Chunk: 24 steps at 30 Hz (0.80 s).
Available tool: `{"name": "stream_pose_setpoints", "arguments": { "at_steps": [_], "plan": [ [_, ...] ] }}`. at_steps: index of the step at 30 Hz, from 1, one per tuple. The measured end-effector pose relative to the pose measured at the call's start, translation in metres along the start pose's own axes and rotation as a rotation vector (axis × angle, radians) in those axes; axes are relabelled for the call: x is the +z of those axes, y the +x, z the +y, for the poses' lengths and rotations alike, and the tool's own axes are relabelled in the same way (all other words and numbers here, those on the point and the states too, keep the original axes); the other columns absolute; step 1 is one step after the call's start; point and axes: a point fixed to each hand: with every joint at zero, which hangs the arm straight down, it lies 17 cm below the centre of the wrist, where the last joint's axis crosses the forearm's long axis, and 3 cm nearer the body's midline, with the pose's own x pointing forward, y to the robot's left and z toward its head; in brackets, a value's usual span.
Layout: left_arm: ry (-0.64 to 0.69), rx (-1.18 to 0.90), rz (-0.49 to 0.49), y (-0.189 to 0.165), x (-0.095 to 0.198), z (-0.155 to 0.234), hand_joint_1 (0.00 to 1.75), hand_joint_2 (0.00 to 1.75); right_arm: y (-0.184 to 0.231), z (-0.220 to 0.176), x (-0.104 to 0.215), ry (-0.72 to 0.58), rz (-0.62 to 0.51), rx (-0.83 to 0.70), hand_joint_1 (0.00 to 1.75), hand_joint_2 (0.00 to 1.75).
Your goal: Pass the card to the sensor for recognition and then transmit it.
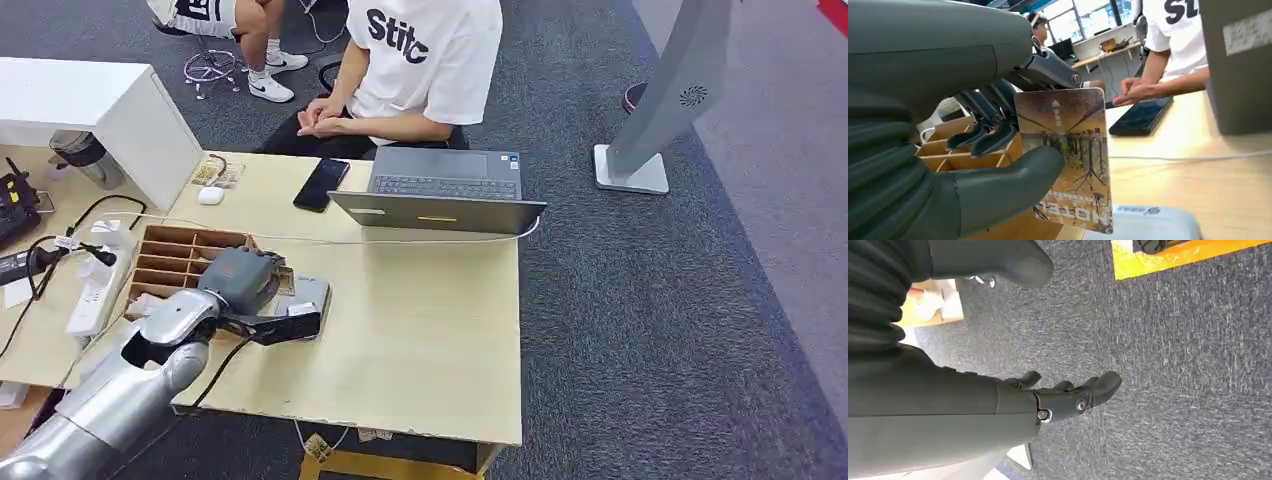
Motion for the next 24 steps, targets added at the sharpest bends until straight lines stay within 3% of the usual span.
{"name": "stream_pose_setpoints", "arguments": {
  "at_steps": [7, 24],
  "plan": [
    [-0.048, -0.004, 0.033, -0.007, 0.009, -0.038, 1.75, 1.75, 0.000, 0.001, 0.000, 0.002, -0.003, 0.007, 0.00, 1.75],
    [0.051, 0.036, -0.030, 0.037, 0.003, -0.041, 1.75, 1.75, 0.001, 0.003, 0.001, 0.008, -0.005, 0.014, 0.00, 1.75]
  ]
}}
